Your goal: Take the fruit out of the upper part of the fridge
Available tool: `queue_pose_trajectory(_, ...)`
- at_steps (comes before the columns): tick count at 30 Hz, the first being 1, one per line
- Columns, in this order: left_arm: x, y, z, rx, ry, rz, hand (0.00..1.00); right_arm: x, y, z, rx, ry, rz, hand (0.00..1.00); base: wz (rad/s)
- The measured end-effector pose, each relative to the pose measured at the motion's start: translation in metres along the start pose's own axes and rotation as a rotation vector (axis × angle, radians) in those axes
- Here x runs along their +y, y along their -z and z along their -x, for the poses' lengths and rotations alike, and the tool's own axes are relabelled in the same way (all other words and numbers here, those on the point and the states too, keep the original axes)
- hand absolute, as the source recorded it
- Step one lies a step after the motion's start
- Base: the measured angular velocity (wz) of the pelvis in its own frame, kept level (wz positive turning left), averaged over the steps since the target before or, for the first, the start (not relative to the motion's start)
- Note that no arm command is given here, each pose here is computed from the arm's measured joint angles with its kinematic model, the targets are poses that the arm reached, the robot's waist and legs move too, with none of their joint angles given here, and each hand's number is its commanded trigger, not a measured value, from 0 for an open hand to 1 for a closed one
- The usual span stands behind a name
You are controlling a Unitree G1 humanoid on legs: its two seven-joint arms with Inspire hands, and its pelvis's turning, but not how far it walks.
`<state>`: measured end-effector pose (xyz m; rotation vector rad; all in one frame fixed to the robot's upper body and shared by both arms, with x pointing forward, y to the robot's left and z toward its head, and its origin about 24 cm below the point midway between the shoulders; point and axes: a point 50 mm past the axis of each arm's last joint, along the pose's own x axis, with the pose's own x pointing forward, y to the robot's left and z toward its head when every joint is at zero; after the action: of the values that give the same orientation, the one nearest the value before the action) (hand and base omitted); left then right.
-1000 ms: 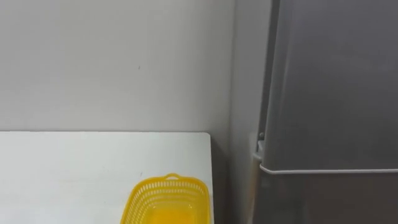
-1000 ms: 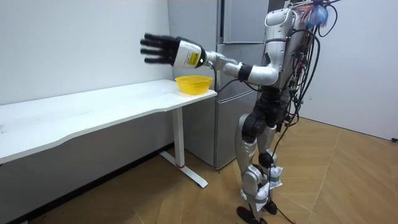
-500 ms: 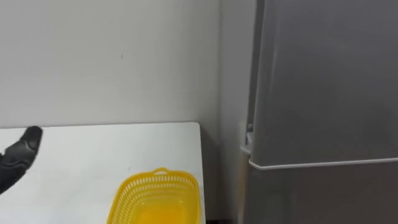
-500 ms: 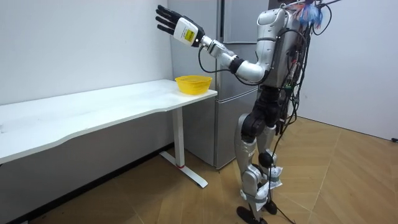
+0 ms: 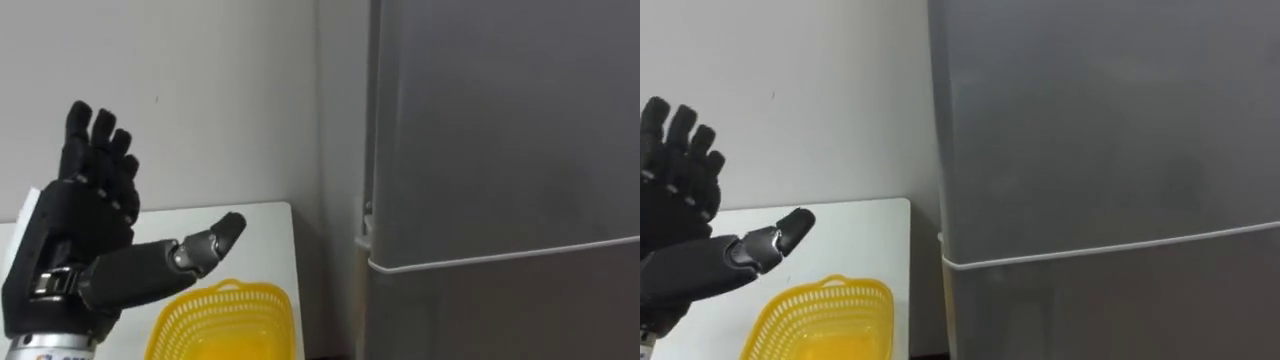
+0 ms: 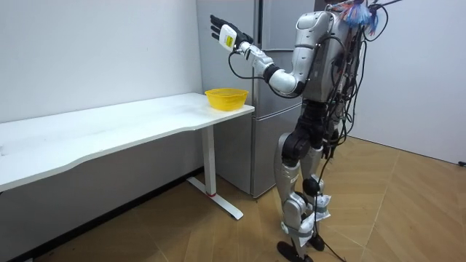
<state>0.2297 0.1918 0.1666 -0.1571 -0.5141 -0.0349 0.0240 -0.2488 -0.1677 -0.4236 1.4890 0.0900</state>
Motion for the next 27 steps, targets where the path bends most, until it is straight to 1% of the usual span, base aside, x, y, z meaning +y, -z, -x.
queue_pose_trajectory(5,-0.004,0.003,0.000,0.035,0.091,-0.002,0.00,-0.001,0.004,0.000,0.022,0.000,0.019,0.00,-0.02)
queue_pose_trajectory(8,-0.010,0.001,0.001,0.037,0.158,0.010,0.00,0.000,0.005,0.000,0.030,-0.020,0.017,0.00,-0.02)
queue_pose_trajectory(13,-0.026,0.002,0.003,0.044,0.309,0.079,0.00,-0.006,0.010,0.001,0.053,-0.030,0.019,0.00,-0.09)
queue_pose_trajectory(16,-0.033,0.004,0.004,0.050,0.371,0.125,0.00,-0.007,0.009,0.000,0.058,-0.030,0.020,0.00,-0.03)
queue_pose_trajectory(25,-0.045,0.006,0.008,0.072,0.522,0.126,0.00,-0.010,-0.003,0.000,0.029,-0.023,0.018,0.00,0.00)
queue_pose_trajectory(27,-0.048,0.006,0.009,0.075,0.547,0.148,0.00,-0.011,-0.005,0.000,0.021,-0.022,0.015,0.00,0.00)
